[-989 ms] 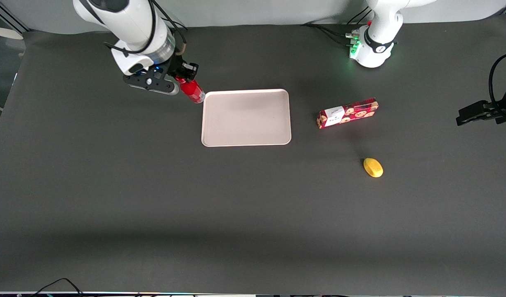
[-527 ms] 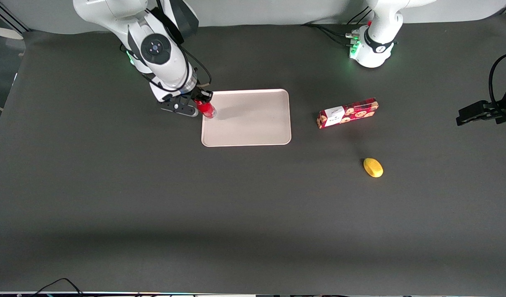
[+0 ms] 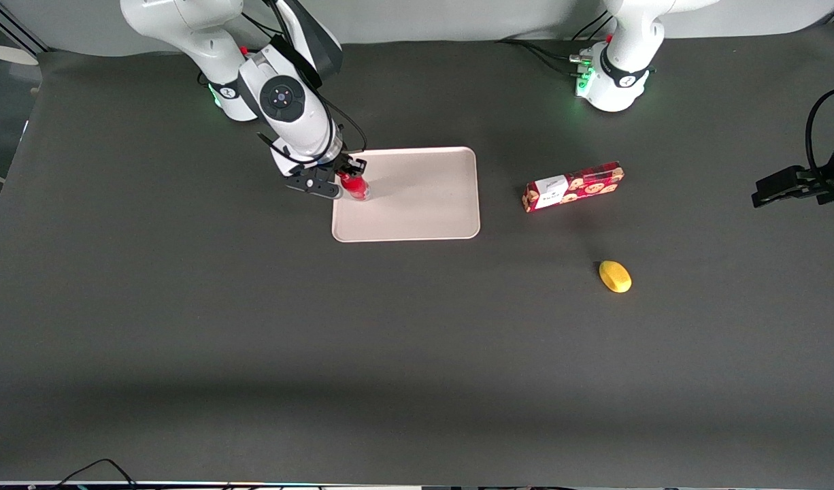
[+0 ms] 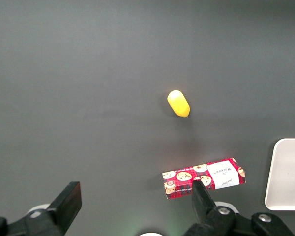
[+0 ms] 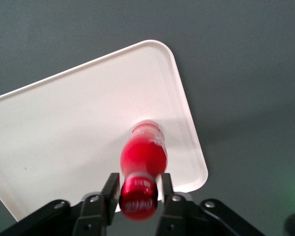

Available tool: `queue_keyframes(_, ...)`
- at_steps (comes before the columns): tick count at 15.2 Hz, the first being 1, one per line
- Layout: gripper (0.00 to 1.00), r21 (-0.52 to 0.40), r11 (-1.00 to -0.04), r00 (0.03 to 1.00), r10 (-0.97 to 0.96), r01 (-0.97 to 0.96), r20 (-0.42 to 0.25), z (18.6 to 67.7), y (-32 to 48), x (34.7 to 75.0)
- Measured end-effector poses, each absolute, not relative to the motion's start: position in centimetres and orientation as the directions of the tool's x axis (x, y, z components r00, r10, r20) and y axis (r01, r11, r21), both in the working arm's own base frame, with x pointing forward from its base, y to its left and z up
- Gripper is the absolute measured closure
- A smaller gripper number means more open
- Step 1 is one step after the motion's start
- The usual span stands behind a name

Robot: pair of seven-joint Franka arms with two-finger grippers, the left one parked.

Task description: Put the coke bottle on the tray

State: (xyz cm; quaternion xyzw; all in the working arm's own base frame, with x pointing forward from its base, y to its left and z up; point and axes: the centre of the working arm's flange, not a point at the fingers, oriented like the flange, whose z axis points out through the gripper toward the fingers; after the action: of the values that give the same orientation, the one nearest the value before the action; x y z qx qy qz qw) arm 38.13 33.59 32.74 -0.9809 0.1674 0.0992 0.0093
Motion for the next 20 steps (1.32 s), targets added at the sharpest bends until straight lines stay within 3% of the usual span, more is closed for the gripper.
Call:
queue_keyframes(6, 0.04, -0.013, -0.938, 0.925, -0.339, -0.346, -0.17, 34.6, 33.8, 38.8)
queue_keyframes(7, 0.0, -0.024, -0.936, 0.927, -0.344, -0.352, -0.148, 36.1, 33.5, 39.4)
queue_keyframes(10, 0.0, 0.025, -0.937, 0.933, -0.348, -0.348, -0.086, 43.1, 30.4, 42.5)
queue_keyframes(14, 0.0, 0.029, -0.953, 0.948, -0.302, -0.301, -0.096, 54.3, 20.7, 48.2)
queue_keyframes(20, 0.0, -0.041, -0.97, 0.968, -0.235, -0.24, -0.092, 58.2, 2.7, 52.1)
